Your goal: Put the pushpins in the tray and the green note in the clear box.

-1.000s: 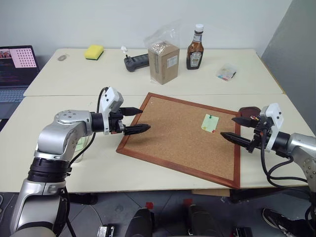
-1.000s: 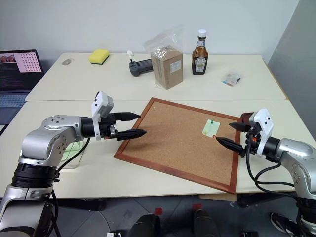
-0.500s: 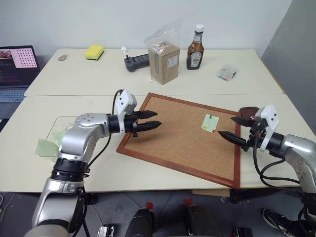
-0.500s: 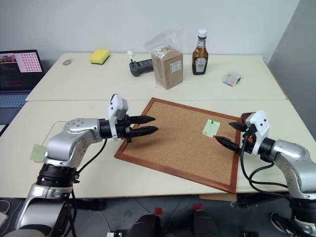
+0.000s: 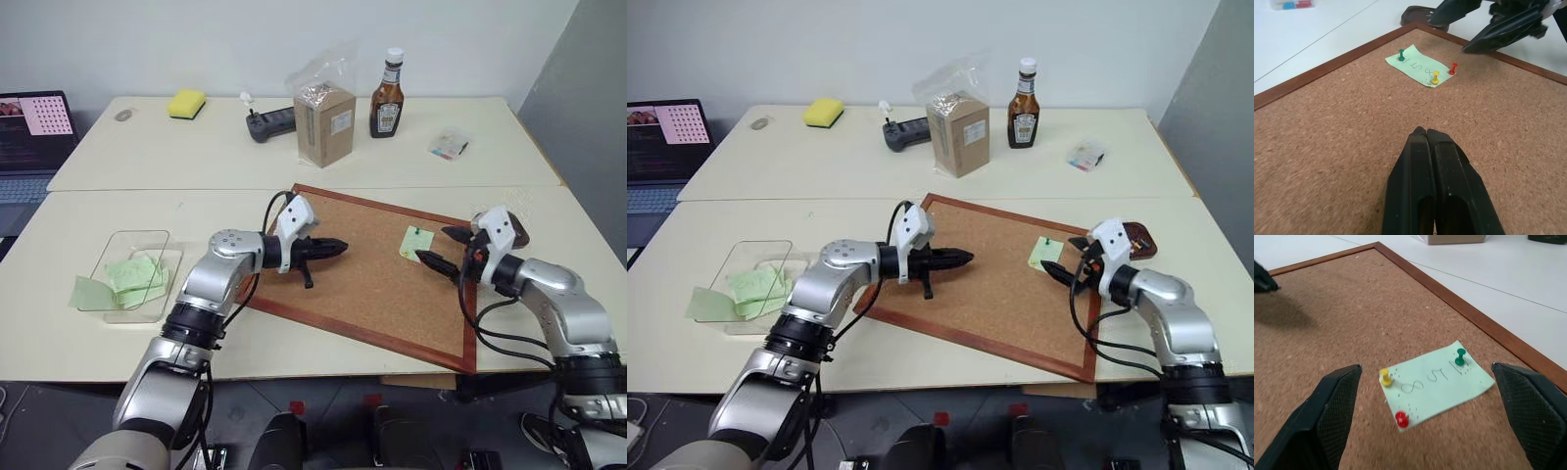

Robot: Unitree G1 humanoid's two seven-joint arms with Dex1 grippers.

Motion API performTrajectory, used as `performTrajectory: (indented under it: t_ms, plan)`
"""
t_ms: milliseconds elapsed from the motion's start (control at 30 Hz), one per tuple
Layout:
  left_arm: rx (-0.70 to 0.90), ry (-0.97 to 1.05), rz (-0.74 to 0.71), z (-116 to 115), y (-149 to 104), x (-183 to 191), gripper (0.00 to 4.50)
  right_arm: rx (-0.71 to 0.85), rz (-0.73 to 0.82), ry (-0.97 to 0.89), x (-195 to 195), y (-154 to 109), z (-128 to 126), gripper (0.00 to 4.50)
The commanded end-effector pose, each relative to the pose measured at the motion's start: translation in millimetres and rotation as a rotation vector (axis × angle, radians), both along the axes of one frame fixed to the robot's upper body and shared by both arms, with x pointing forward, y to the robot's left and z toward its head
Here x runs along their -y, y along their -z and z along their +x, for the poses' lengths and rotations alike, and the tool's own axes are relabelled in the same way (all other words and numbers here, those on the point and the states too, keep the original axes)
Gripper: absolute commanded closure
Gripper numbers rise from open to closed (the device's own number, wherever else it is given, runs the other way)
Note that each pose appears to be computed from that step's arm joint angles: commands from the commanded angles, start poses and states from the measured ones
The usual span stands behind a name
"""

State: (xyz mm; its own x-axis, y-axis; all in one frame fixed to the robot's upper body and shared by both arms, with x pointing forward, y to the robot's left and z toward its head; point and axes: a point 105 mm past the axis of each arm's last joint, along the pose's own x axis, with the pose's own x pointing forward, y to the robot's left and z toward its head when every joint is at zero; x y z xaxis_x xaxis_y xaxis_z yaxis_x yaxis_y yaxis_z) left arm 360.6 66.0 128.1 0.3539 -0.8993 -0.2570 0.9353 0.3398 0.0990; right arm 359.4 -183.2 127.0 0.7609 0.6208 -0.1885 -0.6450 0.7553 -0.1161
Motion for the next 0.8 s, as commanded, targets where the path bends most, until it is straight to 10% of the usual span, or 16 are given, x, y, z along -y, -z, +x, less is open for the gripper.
performTrajectory:
  t_ms: [33, 267, 800]
  plan:
    - [0.004, -0.003, 0.033, 1, 9, 8, 4.47, 0.050, -0.004, 0.006, -3, -8, 10, 0.00]
    - [-0.066, 0.023, 0.170, -9, 48, 4, 4.47, 0.046, -0.001, 0.037, -7, -5, 28, 0.00]
    - [-0.058, 0.008, 0.188, -5, 45, -2, 4.47, 0.019, 0.025, 0.080, -7, 4, 51, 0.00]
